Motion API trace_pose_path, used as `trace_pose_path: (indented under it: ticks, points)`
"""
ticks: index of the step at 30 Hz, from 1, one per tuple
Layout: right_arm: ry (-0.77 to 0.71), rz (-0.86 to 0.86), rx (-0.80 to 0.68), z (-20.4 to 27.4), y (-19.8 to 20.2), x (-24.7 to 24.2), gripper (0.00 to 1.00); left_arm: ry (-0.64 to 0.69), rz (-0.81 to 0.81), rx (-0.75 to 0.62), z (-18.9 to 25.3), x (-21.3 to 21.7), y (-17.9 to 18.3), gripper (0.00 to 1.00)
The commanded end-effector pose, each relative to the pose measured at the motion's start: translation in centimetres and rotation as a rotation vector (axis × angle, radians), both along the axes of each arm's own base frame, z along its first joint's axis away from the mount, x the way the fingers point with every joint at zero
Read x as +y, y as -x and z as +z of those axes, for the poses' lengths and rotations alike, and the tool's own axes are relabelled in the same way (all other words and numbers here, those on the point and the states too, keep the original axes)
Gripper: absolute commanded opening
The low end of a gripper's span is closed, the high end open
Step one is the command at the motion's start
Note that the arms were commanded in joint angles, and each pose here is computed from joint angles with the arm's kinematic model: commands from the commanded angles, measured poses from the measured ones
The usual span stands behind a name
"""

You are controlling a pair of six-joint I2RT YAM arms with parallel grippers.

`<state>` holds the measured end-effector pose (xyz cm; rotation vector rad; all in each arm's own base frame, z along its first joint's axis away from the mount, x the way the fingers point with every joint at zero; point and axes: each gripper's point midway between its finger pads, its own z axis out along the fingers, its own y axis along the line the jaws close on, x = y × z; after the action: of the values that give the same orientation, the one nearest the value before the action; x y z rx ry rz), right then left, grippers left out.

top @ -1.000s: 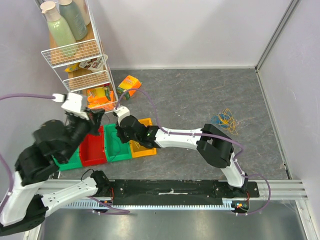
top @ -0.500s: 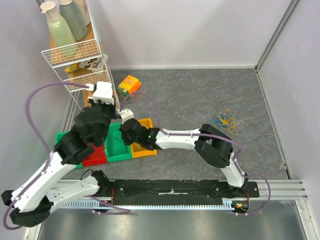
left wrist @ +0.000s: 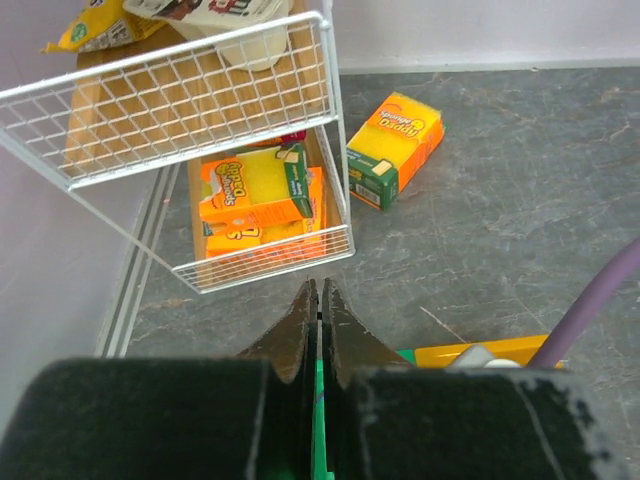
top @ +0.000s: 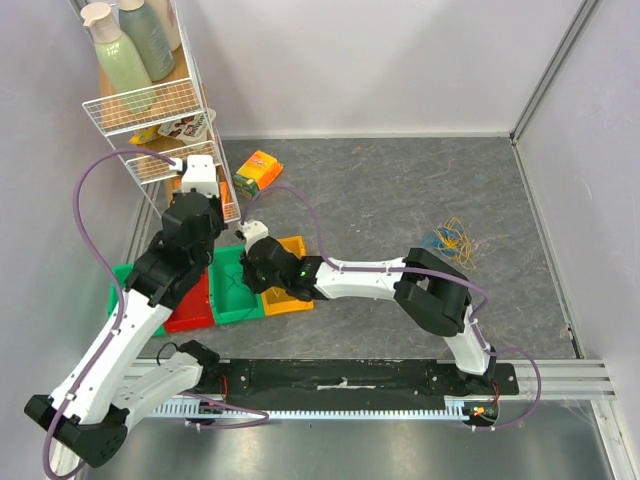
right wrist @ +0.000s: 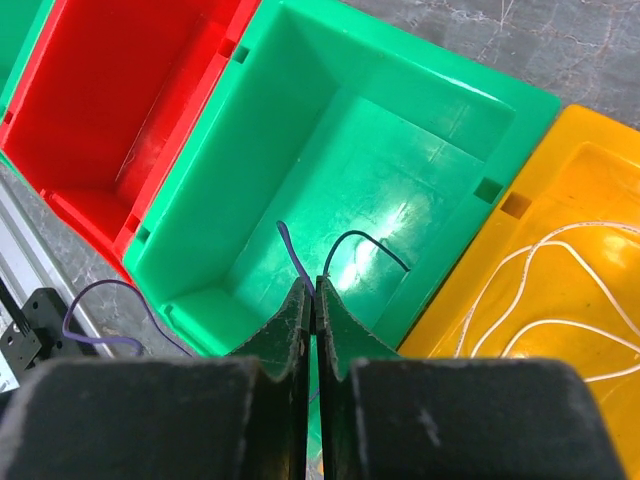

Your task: Untangle the cables

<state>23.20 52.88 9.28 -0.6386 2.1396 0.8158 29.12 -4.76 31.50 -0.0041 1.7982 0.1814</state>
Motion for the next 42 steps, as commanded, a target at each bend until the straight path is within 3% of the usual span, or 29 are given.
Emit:
trace_pose_path:
  ticks: [1,4,7,15,19,23,29,35,42]
  points:
    - [-0.093,0.021,-0.021,4.3,-0.1,0.7,0.07,0.127,-0.052,-0.108,5.4,-1.2,-1.0,0.02]
    - [-0.09,0.027,-0.016,4.3,-0.2,0.6,0.16,0.143,-0.079,-0.156,8.1,-1.6,-1.4,0.02]
    - [-0.087,0.032,-0.001,5.2,-0.5,0.2,0.37,0.15,-0.086,-0.175,9.3,-1.9,-2.2,0.02]
    - [-0.119,-0.018,-0.045,12.9,-1.2,-5.4,0.64,0.181,-0.118,-0.165,8.1,-3.1,-3.7,0.02]
    - [-0.109,-0.06,-0.094,14.7,-0.4,-10.6,0.67,0.235,-0.17,-0.178,8.3,-4.6,-4.3,0.02]
    - [-0.037,-0.127,-0.095,13.0,0.7,-16.7,0.68,0.247,-0.19,-0.187,8.2,-5.3,-5.3,0.02]
    - [-0.065,-0.212,-0.104,12.5,3.0,-23.6,0.72,0.264,-0.275,-0.268,7.9,-5.2,-7.4,0.02]
    - [-0.071,-0.256,-0.113,12.3,4.1,-26.9,0.73,0.403,-0.326,-0.192,4.9,-5.3,-8.4,0.02]
    - [-0.113,-0.26,-0.086,11.9,5.5,-28.3,0.73,0.518,-0.33,-0.087,-1.5,-5.1,-5.2,0.01]
